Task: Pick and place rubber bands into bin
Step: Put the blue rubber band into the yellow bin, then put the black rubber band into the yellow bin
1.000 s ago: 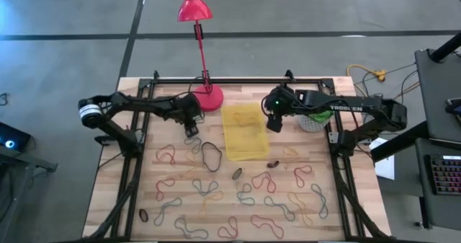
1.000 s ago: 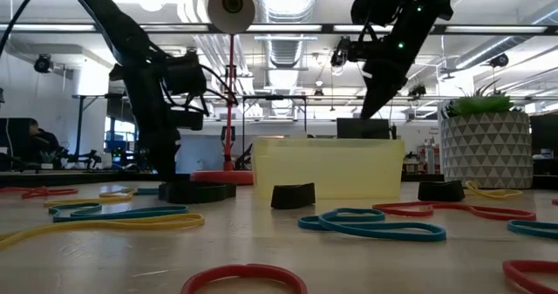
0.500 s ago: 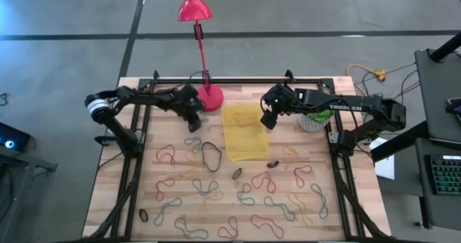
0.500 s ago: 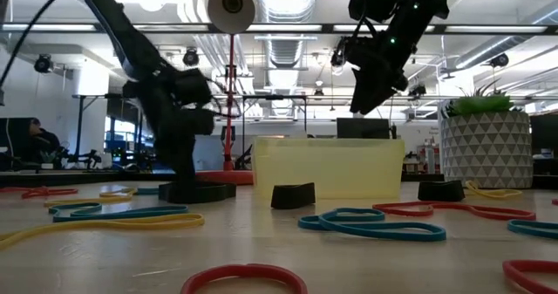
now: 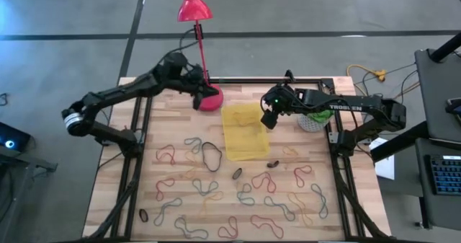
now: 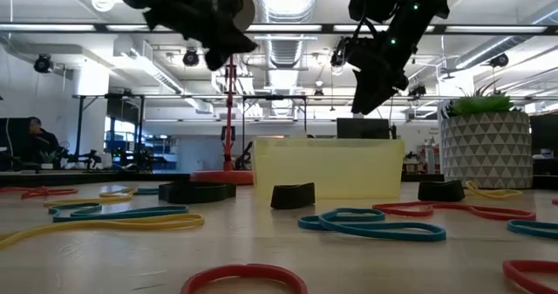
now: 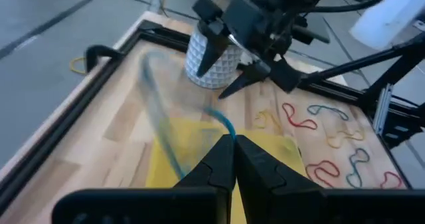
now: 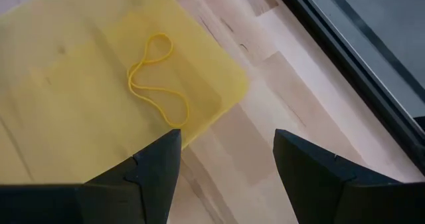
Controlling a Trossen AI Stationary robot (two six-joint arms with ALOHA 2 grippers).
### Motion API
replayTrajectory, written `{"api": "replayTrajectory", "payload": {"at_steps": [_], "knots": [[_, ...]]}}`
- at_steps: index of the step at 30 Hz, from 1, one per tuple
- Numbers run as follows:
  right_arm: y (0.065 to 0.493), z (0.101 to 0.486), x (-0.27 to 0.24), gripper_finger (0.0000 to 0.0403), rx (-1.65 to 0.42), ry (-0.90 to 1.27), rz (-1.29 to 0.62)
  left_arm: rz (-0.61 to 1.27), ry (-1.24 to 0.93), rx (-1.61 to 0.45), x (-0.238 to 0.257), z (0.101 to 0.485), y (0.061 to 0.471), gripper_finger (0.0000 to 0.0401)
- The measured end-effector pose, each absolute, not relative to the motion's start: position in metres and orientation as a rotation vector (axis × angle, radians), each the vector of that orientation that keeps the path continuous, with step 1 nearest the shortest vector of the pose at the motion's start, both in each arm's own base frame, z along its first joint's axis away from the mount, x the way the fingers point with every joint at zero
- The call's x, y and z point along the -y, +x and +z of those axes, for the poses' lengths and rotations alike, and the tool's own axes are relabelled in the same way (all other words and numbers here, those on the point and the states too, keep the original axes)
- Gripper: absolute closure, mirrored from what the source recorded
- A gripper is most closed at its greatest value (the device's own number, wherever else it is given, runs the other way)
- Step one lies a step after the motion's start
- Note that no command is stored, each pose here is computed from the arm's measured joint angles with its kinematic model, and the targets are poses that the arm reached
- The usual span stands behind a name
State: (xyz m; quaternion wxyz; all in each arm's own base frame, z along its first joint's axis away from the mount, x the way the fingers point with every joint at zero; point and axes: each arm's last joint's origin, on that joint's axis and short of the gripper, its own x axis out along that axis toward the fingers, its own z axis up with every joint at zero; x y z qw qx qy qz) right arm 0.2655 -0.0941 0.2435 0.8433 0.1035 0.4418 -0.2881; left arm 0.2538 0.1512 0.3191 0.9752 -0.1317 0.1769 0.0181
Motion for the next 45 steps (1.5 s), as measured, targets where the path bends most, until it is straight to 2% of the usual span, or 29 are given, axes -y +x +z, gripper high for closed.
{"api": "replayTrajectory", "payload": {"at_steps": [4,9,13,19,23,27,30,35,45], "knots": [[0.265,0.244,0.094,0.0177,-0.943,0.195,-0.596,-0.006,-0.323,-0.398,-0.156,0.301,0.289,0.0401],[0.259,0.243,0.092,0.0177,-1.005,0.149,-0.579,-0.019,-0.443,-0.553,-0.15,0.257,0.328,0.0399],[0.251,0.244,0.091,0.0177,-1.067,0.117,-0.61,0.021,-0.454,-0.627,-0.144,0.246,0.338,0.0371],[0.246,0.247,0.09,0.0177,-1.079,0.063,-0.584,0.118,-0.432,-0.75,-0.132,0.263,0.312,0.0296],[0.248,0.248,0.09,0.0177,-1.078,0.005,-0.55,0.061,-0.31,-0.882,-0.112,0.28,0.276,0.0267],[0.252,0.249,0.091,0.0177,-1.05,-0.046,-0.515,0.029,-0.186,-1.028,-0.084,0.277,0.247,0.0262],[0.256,0.25,0.092,0.0177,-1.017,-0.069,-0.503,0.055,-0.222,-1.041,-0.072,0.264,0.237,0.0261],[0.261,0.251,0.094,0.0177,-0.974,-0.071,-0.508,0.166,-0.33,-0.962,-0.065,0.226,0.245,0.0261],[0.259,0.248,0.093,0.0177,-0.994,-0.044,-0.511,0.092,-0.112,-1.11,-0.049,0.174,0.261,0.0261]]}}
